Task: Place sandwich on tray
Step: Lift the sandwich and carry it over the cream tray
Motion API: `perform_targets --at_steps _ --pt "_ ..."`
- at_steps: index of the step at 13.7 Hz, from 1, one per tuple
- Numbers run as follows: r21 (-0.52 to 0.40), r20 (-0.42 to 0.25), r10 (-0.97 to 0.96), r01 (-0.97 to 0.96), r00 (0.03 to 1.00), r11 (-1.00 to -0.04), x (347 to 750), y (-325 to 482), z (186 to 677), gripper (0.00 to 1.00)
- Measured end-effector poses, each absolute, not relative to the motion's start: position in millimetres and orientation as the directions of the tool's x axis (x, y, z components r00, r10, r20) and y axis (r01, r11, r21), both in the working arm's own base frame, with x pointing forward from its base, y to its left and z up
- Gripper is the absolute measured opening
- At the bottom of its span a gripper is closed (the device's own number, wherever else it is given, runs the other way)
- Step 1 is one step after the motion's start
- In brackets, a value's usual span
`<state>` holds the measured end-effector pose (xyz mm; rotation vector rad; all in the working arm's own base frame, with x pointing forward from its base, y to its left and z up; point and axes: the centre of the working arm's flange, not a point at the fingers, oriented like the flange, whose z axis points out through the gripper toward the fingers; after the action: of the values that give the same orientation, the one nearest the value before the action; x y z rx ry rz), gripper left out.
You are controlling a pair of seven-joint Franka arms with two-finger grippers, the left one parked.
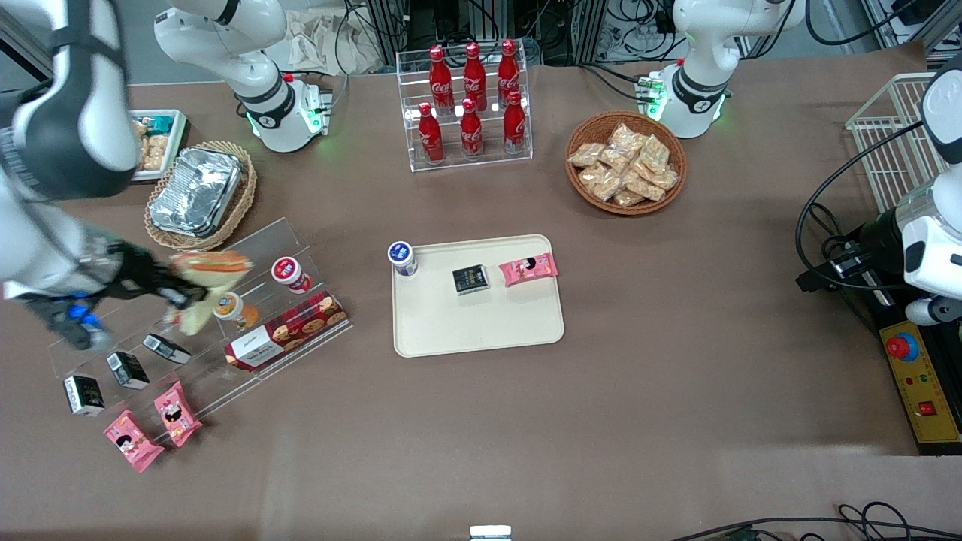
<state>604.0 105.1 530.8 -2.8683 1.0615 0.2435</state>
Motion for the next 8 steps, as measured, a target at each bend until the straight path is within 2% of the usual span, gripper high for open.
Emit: perform_targets --at_steps 3,8 --pt "-0.019 -0.134 -0.748 -0.756 0.65 -0.654 594 210 521 0.21" --pt "-0.054 -0.089 -0.876 -0.88 0.474 -0.471 585 339 448 0.21"
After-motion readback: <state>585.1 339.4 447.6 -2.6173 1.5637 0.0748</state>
